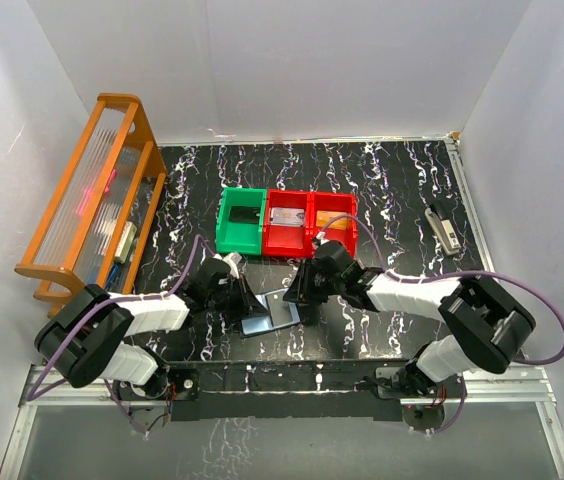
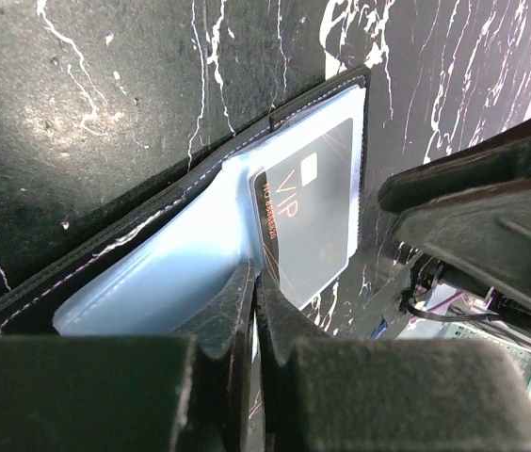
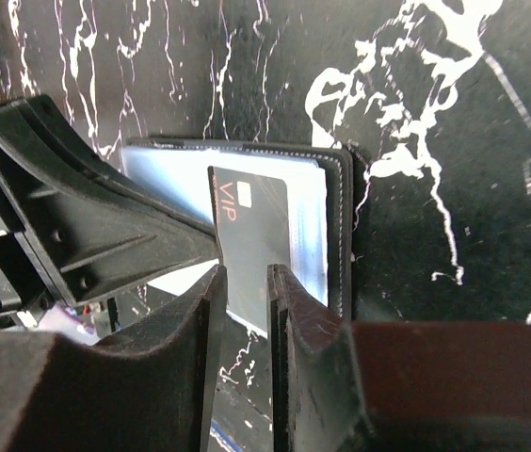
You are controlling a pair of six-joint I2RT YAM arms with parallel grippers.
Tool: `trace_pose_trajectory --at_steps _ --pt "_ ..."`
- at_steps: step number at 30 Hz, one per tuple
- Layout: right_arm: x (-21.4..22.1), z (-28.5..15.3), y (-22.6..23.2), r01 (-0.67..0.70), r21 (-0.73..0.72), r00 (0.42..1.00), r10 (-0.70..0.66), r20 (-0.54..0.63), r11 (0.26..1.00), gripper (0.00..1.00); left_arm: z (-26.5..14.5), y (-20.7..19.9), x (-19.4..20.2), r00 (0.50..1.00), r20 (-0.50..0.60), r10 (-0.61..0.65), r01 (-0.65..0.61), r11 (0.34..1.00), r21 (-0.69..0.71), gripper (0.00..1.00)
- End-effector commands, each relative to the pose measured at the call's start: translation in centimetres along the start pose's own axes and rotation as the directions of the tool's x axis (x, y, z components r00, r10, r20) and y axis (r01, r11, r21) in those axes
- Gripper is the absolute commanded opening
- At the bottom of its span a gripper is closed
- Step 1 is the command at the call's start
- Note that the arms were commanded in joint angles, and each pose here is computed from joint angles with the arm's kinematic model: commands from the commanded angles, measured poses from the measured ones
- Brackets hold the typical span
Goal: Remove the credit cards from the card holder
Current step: Remove the credit card from the card holder.
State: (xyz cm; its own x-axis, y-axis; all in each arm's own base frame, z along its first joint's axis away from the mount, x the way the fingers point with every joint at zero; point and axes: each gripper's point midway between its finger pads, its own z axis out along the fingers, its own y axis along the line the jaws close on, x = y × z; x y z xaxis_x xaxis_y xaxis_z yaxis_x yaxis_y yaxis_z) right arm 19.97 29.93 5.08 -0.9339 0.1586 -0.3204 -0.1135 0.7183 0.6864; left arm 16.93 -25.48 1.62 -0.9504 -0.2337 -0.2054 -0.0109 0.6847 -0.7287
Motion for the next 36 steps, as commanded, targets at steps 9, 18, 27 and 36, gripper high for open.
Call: trace_pose_trajectory --at_steps 9,18,27,36 --pt "0.3 1.2 0.2 0.029 -0.027 0.999 -0.030 -0.042 0.999 0.20 -0.8 0.2 -0.2 1.000 0.009 0.021 -0.020 0.999 -0.043 0.19" --pt "-1.6 -0.6 0.0 0.039 0.055 0.998 -0.041 0.049 0.998 0.22 -2.3 -1.5 -1.6 0.996 0.059 0.069 -0.066 0.997 -0.047 0.38" --pt "-1.9 -1.2 3.3 0.065 -0.073 0.998 -0.063 0.030 0.995 0.22 -1.8 -2.9 -1.8 0.997 0.051 0.059 -0.060 0.998 0.018 0.38" --pt "0.3 1.2 0.6 0.000 -0.027 0.999 -0.002 -0.052 1.000 0.21 -0.6 -2.1 -0.8 1.000 0.020 0.006 -0.007 0.999 0.048 0.37"
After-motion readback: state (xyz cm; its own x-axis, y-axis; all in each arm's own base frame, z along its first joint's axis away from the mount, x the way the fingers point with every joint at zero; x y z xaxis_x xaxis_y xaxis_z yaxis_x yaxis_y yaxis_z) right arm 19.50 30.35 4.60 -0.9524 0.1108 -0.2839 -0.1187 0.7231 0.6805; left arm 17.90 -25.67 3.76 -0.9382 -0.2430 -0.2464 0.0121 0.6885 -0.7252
